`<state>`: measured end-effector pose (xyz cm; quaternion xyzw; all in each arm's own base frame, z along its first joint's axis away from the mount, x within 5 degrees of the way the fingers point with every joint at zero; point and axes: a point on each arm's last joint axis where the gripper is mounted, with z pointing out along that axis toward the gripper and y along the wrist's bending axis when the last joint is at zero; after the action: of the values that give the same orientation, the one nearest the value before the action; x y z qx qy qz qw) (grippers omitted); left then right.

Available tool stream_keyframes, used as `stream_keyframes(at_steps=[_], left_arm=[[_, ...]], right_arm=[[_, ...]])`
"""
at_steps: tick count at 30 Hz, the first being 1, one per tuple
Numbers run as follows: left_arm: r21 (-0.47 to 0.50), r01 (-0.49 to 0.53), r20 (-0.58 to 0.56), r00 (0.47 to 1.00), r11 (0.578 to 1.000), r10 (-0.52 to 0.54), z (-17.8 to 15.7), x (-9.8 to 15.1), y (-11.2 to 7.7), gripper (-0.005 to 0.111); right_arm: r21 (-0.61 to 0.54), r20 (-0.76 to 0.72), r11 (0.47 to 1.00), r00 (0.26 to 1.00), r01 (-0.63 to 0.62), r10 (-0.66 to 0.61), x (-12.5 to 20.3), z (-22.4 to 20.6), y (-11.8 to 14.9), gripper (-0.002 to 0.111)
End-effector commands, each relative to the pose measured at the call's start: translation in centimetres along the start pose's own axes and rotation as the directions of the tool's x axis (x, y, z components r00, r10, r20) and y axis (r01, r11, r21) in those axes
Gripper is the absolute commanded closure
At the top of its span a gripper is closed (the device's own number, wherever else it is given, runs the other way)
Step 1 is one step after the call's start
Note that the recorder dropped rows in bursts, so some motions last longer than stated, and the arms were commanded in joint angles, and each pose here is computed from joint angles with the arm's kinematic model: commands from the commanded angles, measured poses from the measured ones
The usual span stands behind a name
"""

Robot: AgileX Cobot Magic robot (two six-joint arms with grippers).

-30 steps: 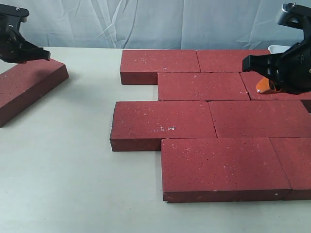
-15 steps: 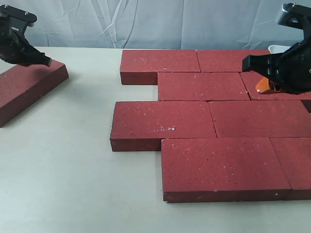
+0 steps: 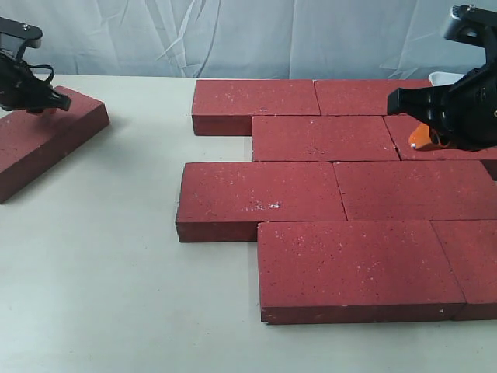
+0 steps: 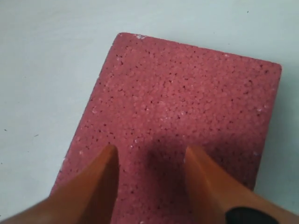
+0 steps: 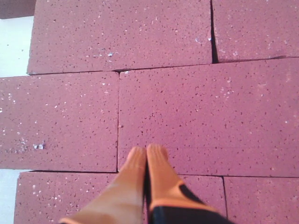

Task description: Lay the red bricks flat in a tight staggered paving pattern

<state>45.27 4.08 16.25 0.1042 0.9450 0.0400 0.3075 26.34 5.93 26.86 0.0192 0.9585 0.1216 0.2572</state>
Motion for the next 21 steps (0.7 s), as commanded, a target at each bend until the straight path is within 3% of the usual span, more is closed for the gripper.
stream_keyframes(at_steps=[1,8,14,18,21], left_arm=[[0.015,-0.009,-0.014,1.000,1.000,0.009,0.3,0.4,0.4,0.062],[0.068,-0.083,-0.099,0.991,0.994,0.090,2.3,2.1,-0.2,0.062],[0.186,-0.194,-0.136,0.966,0.963,0.220,2.4,2.7,-1.1,0.062],[0.358,-0.304,-0.094,0.929,0.883,0.358,2.0,3.1,-2.5,0.062],[0.476,-0.331,-0.059,0.912,0.815,0.405,1.5,3.3,-3.5,0.062]], right_arm=[[0.000,0.018,1.000,1.000,-0.002,0.002,-0.1,-0.2,-0.1,0.109],[0.000,0.018,1.000,1.000,-0.002,0.002,-0.1,-0.2,-0.1,0.109],[0.000,0.018,1.000,1.000,-0.002,0.002,-0.1,-0.2,-0.1,0.109],[0.000,0.018,1.000,1.000,-0.002,0.002,-0.1,-0.2,-0.1,0.109],[0.000,0.018,1.000,1.000,-0.002,0.002,-0.1,-0.2,-0.1,0.109]])
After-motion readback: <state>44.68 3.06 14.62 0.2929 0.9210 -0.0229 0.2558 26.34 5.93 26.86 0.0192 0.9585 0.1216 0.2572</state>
